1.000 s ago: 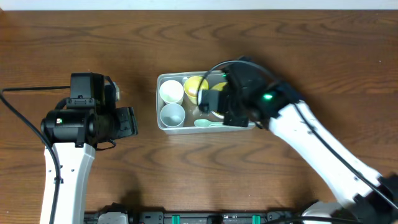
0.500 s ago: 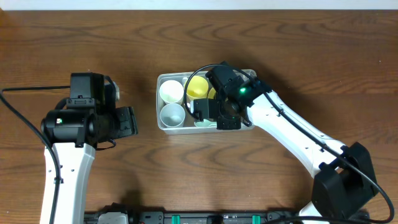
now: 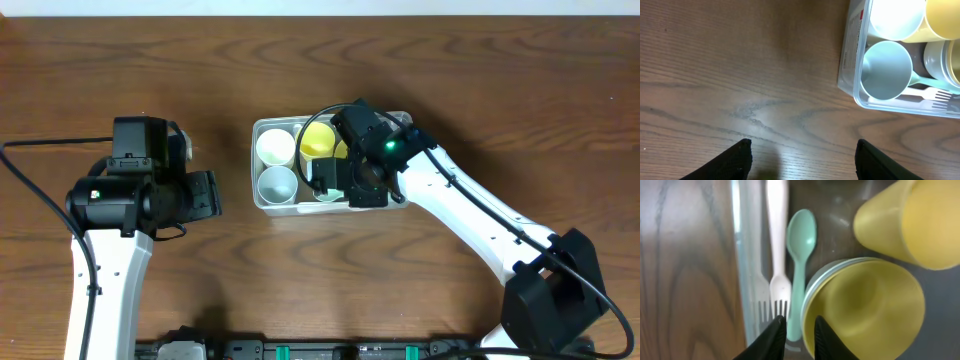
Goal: Pack container
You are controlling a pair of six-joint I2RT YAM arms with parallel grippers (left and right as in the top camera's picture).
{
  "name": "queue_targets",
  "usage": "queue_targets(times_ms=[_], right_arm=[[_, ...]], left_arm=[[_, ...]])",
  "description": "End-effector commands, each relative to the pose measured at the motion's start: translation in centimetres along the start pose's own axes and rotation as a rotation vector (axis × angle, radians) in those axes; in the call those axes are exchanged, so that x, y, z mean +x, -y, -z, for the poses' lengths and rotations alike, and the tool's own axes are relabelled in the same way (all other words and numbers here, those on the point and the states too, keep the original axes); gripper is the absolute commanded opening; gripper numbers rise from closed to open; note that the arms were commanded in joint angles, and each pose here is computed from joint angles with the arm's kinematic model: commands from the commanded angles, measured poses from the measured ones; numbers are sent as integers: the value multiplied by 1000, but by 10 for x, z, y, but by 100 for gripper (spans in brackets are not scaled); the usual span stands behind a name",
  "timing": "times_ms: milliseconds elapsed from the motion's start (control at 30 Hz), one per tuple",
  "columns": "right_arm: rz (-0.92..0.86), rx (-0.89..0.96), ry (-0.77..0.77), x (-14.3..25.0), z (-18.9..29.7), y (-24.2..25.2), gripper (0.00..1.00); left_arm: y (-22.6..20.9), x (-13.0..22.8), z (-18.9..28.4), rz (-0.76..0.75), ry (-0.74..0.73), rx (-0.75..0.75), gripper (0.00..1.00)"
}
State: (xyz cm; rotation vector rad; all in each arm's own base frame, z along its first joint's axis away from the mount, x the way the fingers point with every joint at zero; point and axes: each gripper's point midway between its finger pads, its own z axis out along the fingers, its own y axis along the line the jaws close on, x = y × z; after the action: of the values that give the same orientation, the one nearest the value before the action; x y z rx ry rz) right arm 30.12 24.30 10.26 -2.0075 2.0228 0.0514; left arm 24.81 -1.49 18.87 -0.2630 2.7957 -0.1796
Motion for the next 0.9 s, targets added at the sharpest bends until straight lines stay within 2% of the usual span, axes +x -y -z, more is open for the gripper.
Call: queue_targets(times_ms=[0, 133, 167, 200, 233, 333, 433, 533, 700, 867], right_arm=[[-170, 36, 29, -3, 3, 10, 21], [-465, 168, 158, -5, 33, 51, 22], [-543, 201, 192, -1, 44, 62, 25], [-662, 245, 239, 8, 60, 77, 34], [-762, 276, 275, 17, 73, 89, 39], [-1105, 359, 359, 65, 112, 116, 59], [-1322, 408, 369, 119, 136, 123, 71], [-1420, 436, 336, 160, 147, 120, 78], [-1506, 428, 266, 198, 147, 108, 99], [-1534, 439, 207, 212, 146, 100, 99]], left_arm=[[-2, -1, 2, 5, 14, -7, 66], [-1, -7, 3, 1, 36, -2, 67], [0, -9, 4, -5, 46, 0, 67], [1, -12, 6, -21, 56, 2, 67], [3, -15, 8, -43, 67, 2, 74], [5, -26, 16, -86, 120, -28, 82], [18, -39, 23, -153, 177, -22, 94], [36, -51, 23, -221, 208, -1, 98], [45, -62, 10, -239, 203, 4, 98], [43, -61, -2, -236, 164, -6, 98]])
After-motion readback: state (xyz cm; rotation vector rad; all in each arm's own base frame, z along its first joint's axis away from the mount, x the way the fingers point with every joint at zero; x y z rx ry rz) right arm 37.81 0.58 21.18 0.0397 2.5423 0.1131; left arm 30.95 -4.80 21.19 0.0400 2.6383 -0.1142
